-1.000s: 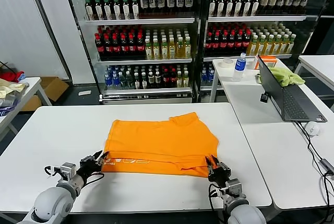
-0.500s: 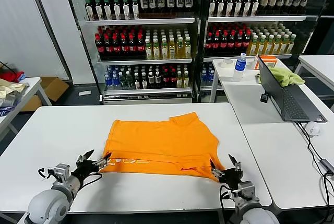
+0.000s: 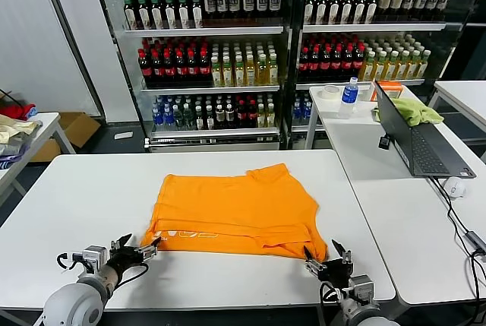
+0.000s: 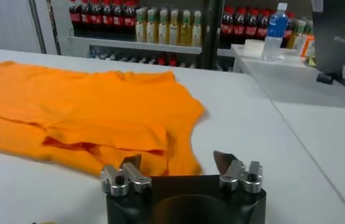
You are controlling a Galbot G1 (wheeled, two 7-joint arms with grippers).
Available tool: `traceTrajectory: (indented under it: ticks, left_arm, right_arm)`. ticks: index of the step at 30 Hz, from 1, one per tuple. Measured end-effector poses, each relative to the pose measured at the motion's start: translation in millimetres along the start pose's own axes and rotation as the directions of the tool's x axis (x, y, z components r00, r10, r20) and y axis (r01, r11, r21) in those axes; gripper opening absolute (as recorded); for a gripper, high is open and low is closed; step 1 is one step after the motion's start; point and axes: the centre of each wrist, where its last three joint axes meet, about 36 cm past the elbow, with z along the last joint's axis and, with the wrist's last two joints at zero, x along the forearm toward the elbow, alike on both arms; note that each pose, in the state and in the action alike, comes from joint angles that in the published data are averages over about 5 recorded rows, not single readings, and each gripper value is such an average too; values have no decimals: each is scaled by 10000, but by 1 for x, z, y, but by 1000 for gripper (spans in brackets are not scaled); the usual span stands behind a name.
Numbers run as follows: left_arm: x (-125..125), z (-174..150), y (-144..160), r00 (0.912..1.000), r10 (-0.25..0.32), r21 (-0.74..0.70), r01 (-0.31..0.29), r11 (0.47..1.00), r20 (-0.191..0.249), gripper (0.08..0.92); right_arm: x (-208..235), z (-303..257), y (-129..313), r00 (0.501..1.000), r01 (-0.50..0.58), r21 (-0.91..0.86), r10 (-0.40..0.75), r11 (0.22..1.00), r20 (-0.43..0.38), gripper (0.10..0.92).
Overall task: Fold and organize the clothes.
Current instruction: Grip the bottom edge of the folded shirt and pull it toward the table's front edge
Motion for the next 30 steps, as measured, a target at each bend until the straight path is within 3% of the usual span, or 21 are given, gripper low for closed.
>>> traceTrajectory:
  ticks: [16, 24, 30]
  left_arm:
    - [0, 3, -6, 9991, -98, -354, 84, 9993, -405, 307]
    - [7, 5, -8, 9987, -62, -491, 37, 9988, -514, 104]
    - [23, 8, -12, 9982, 5, -573, -39, 9983, -601, 80]
  right_arm:
    - [3, 2, 0, 9986, 360, -347, -372, 9988, -362, 127]
    - [17, 0, -6, 9960, 641, -211, -653, 9977, -610, 107]
    - [36, -4, -12, 9950, 714, -5, -713, 9974, -696, 107]
